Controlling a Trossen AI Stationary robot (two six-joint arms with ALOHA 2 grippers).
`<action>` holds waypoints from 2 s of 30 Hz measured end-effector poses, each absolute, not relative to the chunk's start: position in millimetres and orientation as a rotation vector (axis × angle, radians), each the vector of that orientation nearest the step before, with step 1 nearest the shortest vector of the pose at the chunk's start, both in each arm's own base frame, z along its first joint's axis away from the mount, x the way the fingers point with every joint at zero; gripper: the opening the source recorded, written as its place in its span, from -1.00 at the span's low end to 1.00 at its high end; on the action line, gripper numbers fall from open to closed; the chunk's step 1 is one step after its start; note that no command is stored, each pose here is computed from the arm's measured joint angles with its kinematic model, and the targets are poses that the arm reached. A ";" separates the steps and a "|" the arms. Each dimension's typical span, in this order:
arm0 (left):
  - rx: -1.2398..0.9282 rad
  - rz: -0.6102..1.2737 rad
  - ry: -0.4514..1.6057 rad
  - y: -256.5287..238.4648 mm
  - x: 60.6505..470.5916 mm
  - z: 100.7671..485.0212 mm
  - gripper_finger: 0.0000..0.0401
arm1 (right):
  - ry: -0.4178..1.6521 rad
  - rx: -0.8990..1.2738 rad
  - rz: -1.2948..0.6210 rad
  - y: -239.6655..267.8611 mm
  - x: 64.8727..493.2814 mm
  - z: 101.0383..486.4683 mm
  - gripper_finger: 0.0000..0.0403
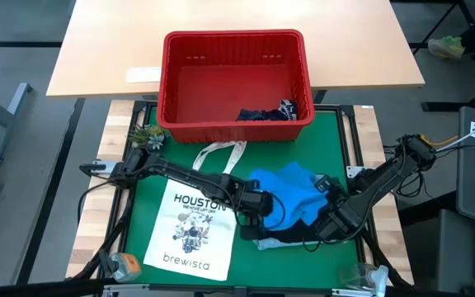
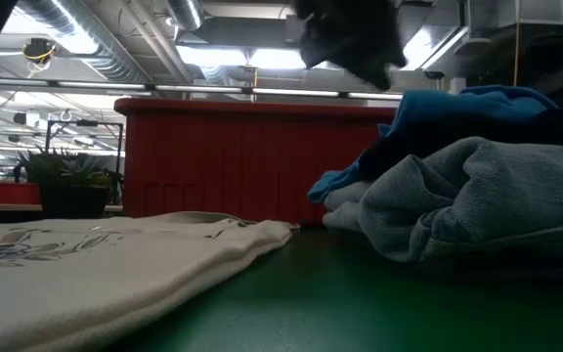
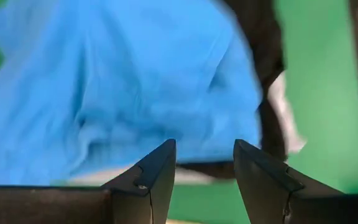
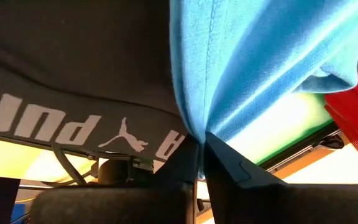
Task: Fold Laundry from Bin
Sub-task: Fold the blue short
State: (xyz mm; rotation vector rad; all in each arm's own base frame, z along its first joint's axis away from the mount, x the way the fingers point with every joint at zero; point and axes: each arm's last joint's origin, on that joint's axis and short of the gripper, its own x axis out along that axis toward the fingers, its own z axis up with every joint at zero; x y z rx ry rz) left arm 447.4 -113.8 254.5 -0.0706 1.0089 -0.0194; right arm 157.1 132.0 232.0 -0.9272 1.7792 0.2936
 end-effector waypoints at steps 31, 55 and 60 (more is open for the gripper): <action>-0.081 -0.007 1.029 -120.5 466.1 213.0 -0.23 | 1.803 -0.890 0.322 132.8 156.1 231.8 -0.22; -0.081 -0.020 0.998 -126.3 467.3 214.7 -0.23 | 1.424 -0.538 0.400 173.7 197.4 244.7 -0.15; -0.081 -0.020 0.998 -126.1 467.3 214.6 -0.23 | 1.459 -0.648 0.395 175.9 202.0 232.5 -0.15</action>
